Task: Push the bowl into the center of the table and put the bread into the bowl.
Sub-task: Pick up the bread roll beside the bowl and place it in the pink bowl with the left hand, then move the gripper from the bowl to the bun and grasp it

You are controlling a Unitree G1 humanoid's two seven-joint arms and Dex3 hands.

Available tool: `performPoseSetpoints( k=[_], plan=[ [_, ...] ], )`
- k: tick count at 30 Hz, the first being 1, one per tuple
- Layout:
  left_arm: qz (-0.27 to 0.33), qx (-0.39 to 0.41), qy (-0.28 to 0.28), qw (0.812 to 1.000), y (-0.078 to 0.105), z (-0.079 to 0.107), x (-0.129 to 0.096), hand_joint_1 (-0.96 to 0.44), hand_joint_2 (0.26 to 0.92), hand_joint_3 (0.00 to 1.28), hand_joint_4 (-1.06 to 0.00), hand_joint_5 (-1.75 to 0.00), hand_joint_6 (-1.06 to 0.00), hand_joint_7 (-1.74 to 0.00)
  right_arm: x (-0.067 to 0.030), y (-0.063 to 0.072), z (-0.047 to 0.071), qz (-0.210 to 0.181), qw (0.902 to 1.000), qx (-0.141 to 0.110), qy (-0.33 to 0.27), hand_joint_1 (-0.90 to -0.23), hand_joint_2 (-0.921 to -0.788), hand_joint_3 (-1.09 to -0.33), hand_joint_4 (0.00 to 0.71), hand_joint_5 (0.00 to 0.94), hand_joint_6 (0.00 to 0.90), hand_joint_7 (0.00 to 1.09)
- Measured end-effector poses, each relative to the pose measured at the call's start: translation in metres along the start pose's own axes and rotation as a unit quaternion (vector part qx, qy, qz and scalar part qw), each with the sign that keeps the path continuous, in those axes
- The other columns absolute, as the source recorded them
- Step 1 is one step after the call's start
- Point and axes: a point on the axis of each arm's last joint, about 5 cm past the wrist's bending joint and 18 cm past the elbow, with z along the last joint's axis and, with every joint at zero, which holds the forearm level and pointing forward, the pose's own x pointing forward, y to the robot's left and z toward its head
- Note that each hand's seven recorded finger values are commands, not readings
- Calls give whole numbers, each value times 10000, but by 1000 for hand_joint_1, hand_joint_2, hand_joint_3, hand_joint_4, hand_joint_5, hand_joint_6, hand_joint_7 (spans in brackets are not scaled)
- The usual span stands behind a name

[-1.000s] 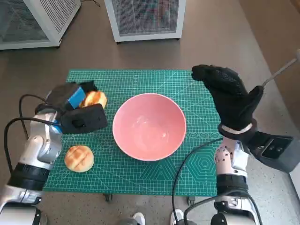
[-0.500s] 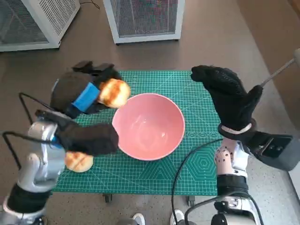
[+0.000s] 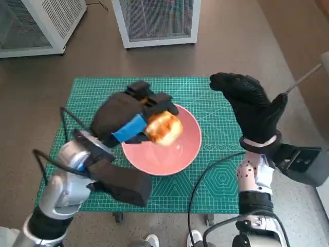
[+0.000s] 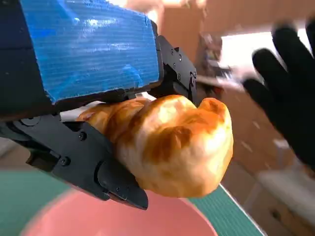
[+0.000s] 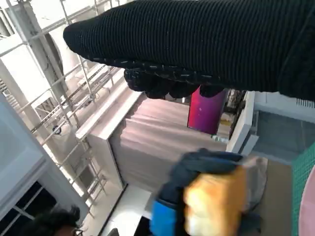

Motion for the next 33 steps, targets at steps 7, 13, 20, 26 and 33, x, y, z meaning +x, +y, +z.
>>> performPoseSetpoints(
  k=[7,13,20,26,33],
  plan=[
    [-311,-177,224,9991,-107,-19,48,46,880,59,-477,-517,-512,-582,3,0,9,11,10000,-22,-24,-562,-921,-588,222,0,359,0],
    [-694,-56,630,9956,-135,-7,36,11,796,8,-225,-56,-402,-83,1,-2,11,2,10000,-32,-33,-558,-921,-587,220,0,358,0],
    [-945,214,762,9924,-73,20,1,-111,768,1,-152,-4,-357,-8,-5,0,2,3,10000,-13,-19,-559,-921,-585,219,0,358,0],
    [-886,361,710,9929,-16,40,-32,-158,763,0,-139,0,-342,-1,-8,19,-20,1,10000,44,-5,-559,-921,-583,222,2,358,0],
    [-755,408,741,9935,83,36,-143,-154,752,0,-134,0,-335,-1,-6,33,-34,4,10000,94,-2,-559,-921,-582,225,2,359,1]
  ],
)
